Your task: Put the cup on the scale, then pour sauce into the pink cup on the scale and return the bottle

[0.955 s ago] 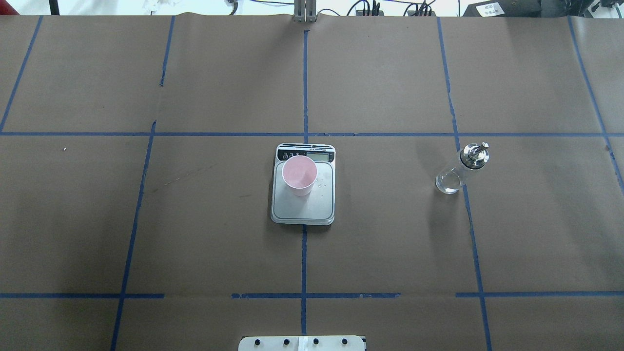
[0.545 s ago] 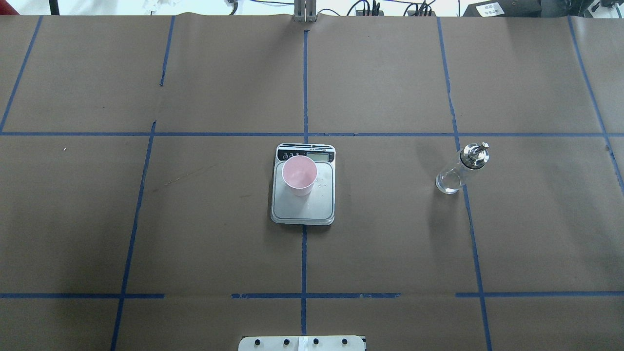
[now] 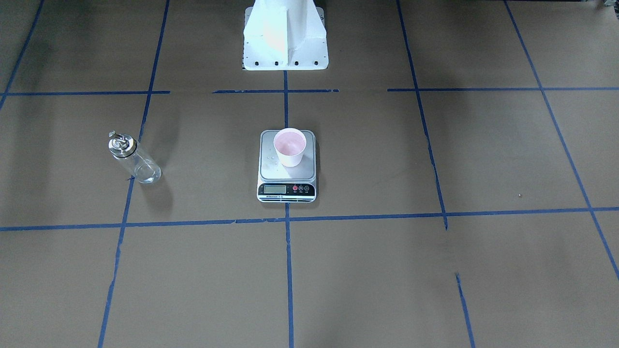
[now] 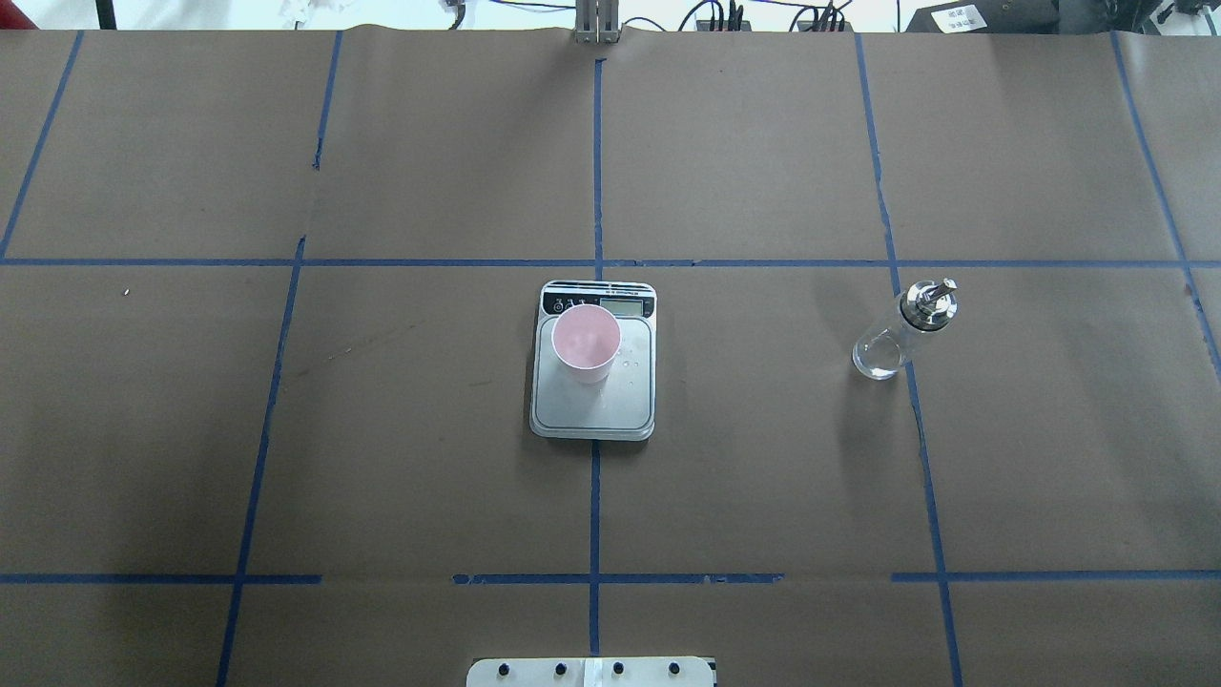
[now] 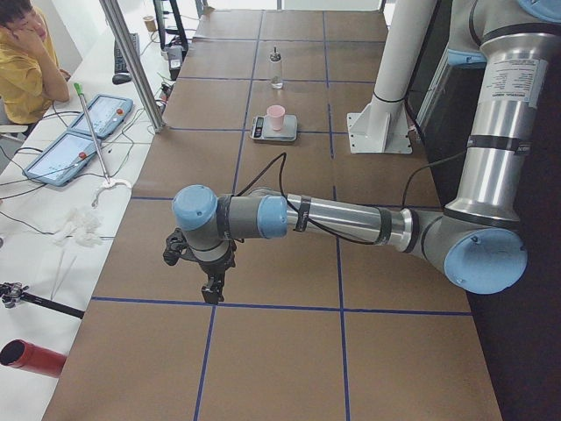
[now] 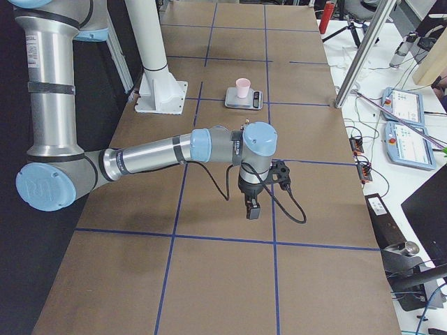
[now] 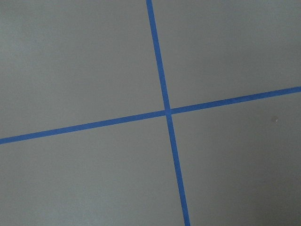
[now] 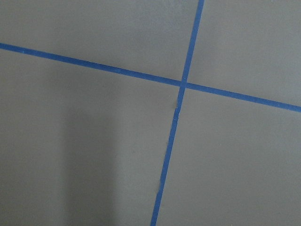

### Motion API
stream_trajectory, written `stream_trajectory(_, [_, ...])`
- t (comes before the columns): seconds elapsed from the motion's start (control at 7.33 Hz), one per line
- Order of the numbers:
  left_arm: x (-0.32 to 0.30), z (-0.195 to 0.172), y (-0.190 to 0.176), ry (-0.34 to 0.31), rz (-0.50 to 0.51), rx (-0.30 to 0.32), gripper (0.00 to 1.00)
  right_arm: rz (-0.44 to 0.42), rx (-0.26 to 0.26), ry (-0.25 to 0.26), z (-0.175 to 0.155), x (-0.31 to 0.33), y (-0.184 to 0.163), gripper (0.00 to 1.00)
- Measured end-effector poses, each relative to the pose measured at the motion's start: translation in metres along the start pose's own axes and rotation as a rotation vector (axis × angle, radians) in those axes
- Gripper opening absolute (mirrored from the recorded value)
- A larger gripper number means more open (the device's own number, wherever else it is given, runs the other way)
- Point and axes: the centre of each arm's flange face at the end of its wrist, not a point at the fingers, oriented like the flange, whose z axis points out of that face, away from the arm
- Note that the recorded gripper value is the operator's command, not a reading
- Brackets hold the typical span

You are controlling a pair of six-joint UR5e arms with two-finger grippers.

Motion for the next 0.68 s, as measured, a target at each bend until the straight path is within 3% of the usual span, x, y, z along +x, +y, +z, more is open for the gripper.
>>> stream_trajectory(0.68, [0.0002,0.0004,-0.0024,0.0,0.009,0.007,1.0,0.013,-0.011,0.005,0.0062,0.0051,-0.0017,1.0])
